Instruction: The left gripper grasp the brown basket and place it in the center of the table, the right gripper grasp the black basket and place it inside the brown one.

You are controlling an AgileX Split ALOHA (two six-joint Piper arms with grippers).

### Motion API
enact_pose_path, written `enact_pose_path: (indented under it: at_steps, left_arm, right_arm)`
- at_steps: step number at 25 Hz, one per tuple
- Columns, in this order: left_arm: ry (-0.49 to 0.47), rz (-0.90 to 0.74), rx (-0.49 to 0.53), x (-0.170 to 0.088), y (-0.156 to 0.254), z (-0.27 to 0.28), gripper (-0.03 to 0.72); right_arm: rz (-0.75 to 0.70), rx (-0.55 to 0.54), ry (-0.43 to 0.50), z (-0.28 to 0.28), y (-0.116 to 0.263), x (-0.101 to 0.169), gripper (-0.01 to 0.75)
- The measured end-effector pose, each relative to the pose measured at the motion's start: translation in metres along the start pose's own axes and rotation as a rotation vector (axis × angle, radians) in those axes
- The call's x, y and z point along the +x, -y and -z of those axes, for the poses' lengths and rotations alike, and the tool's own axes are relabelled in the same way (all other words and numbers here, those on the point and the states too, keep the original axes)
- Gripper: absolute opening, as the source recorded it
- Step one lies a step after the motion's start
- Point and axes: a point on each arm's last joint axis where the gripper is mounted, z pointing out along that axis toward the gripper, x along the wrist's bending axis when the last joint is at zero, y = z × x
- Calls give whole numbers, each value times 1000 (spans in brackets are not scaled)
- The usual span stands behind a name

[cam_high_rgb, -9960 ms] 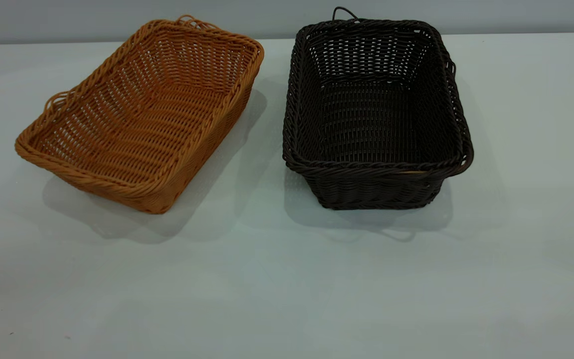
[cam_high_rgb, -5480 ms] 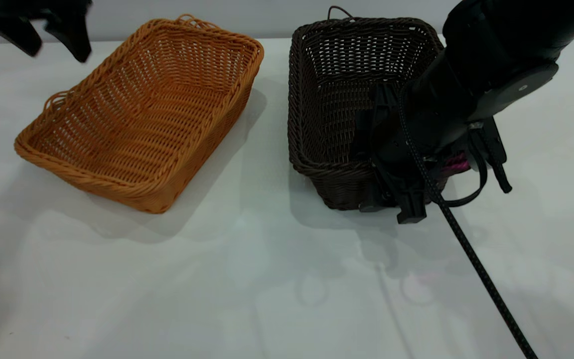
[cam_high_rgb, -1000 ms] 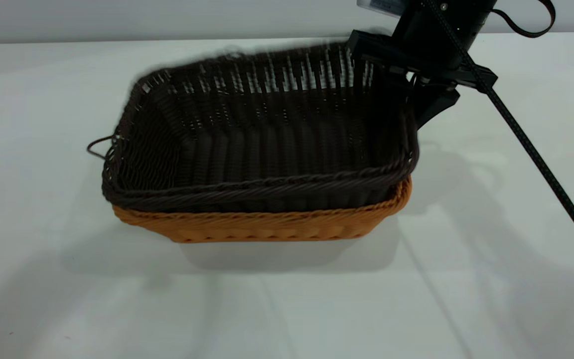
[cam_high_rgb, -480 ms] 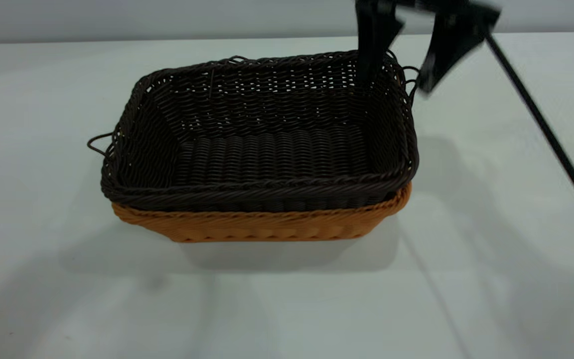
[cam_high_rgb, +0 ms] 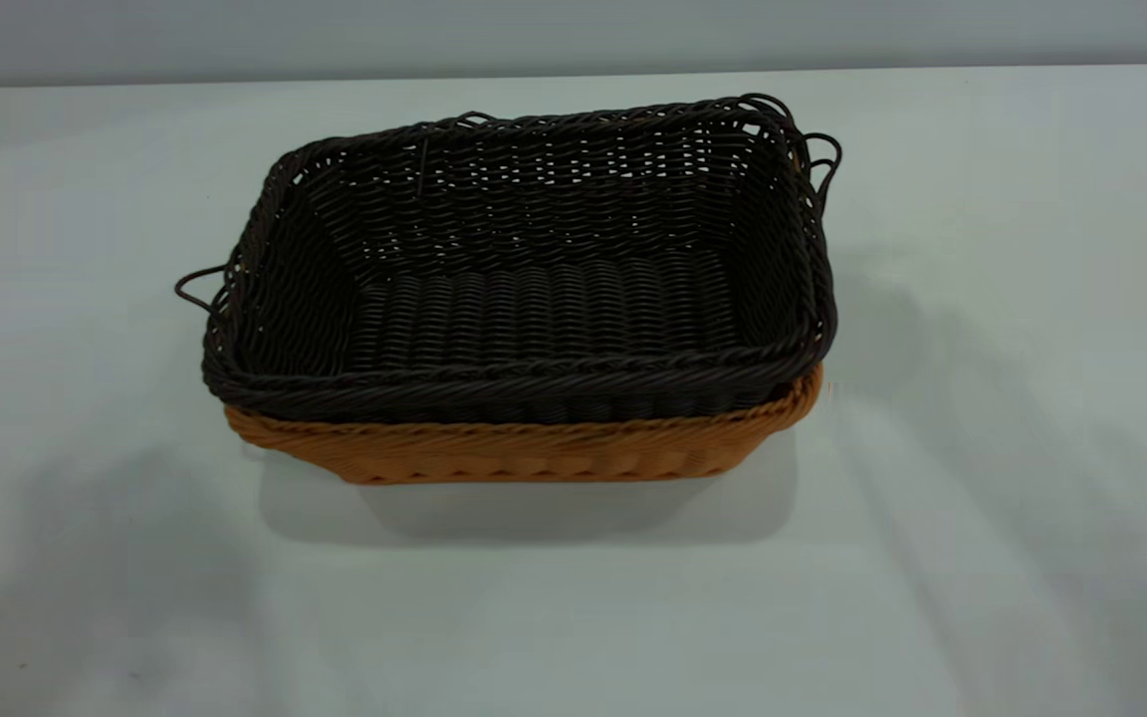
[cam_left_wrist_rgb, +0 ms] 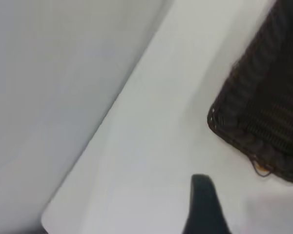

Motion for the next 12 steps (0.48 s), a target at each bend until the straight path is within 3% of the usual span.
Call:
enact_pose_path:
  at_steps: [6,12]
  left_arm:
    - [-51,261,-65,-3,10,32,447]
    - [-44,450,-65,-18,33,42,447]
  right_arm:
    - [23,-124,-1,86,61,17,575]
    - [48,-137,72,116,144,16,575]
